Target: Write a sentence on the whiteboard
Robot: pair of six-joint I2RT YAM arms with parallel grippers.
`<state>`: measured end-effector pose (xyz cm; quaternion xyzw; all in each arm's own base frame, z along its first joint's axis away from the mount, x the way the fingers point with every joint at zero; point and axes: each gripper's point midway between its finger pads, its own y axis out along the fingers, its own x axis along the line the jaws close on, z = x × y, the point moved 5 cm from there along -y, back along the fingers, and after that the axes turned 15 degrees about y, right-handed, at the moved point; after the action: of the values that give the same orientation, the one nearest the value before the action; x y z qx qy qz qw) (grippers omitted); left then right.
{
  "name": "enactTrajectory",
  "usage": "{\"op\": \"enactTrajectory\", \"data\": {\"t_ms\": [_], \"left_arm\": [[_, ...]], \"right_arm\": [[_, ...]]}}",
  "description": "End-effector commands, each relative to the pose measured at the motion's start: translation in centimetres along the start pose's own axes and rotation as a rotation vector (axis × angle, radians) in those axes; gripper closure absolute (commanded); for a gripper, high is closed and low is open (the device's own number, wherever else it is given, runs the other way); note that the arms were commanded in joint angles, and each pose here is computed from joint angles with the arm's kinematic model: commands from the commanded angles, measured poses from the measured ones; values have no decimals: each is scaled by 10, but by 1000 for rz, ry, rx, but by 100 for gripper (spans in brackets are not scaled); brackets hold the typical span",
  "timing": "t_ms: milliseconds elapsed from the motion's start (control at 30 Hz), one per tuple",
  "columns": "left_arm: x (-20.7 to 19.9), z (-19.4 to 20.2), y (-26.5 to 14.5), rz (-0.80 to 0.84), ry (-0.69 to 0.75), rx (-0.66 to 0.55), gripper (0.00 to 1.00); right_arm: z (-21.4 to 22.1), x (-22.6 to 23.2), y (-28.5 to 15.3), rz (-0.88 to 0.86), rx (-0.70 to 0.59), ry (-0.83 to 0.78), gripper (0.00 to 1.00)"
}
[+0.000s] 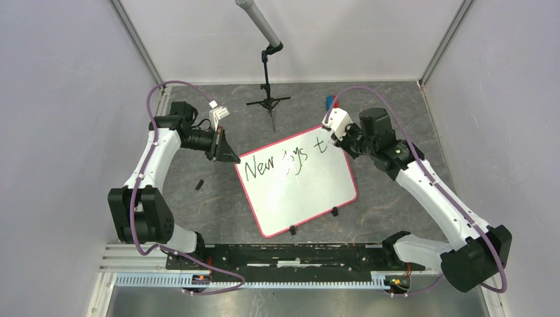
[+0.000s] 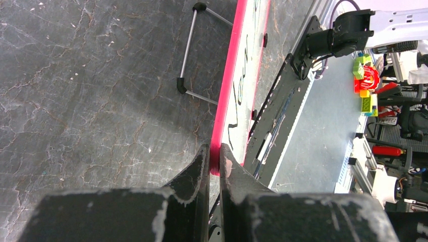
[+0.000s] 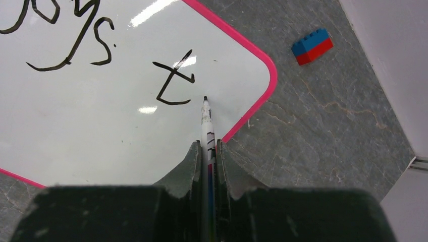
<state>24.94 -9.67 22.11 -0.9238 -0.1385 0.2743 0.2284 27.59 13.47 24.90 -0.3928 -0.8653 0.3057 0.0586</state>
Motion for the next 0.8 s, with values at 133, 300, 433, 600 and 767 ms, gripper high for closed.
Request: {"op": "enactTrajectory", "data": {"t_ms": [133, 300, 433, 600, 767], "left_arm": [[3, 4, 8, 9, 39, 25, 98], [3, 3, 8, 9, 40, 25, 98], [2, 3, 7, 8, 40, 24, 98], [1, 3, 7, 7, 44, 21, 98], [1, 2, 7, 7, 46, 19, 98]], "right_arm": [[-26, -6, 1, 3, -72, -9, 100], [-22, -2, 1, -24, -59, -2, 100], [-12, 2, 2, -41, -40, 4, 100], [-1, 6, -1, -45, -23, 8, 100], [8, 7, -4, -31, -7, 2, 100]]}}
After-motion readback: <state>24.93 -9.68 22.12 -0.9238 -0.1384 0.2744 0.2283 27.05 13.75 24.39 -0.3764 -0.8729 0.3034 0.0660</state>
